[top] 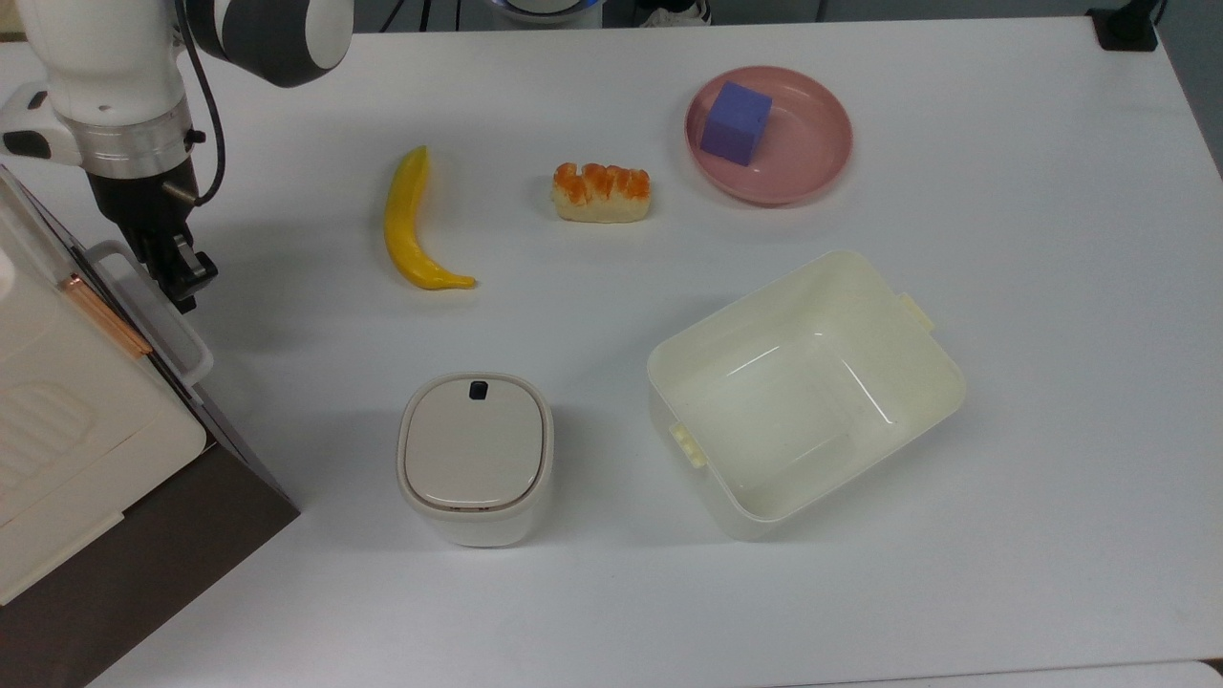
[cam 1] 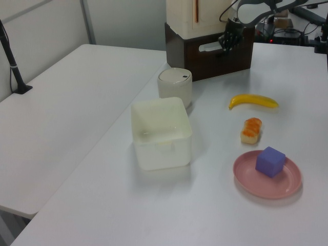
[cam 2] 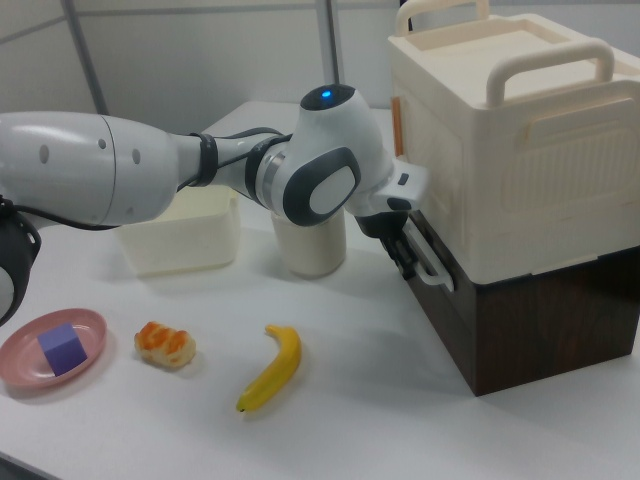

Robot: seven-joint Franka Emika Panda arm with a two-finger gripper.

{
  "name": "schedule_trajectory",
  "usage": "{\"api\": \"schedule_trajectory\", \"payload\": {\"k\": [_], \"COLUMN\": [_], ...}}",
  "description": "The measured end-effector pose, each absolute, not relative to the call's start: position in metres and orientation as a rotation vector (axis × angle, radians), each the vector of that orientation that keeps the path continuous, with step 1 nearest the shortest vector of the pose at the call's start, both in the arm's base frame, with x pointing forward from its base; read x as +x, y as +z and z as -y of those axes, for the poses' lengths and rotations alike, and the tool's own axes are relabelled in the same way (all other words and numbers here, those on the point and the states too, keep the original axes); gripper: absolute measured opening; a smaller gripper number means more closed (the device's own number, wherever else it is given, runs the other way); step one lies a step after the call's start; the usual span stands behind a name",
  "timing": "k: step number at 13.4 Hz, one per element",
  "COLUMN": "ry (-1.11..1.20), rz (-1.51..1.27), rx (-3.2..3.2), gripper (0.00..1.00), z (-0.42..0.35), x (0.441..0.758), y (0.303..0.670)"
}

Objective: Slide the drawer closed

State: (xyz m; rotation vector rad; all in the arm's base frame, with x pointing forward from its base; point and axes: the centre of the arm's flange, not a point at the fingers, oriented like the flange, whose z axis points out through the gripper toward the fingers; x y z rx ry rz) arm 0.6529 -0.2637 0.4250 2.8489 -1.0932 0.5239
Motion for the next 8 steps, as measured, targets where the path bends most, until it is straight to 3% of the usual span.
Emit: {"api": "schedule_trajectory", "payload": {"k": [8], "ry": [0.489], "rz": [0.599], "rx": [2.998], "gripper": [0.09], "z": [0.177], "x": [0.675], "y": [0.460]}}
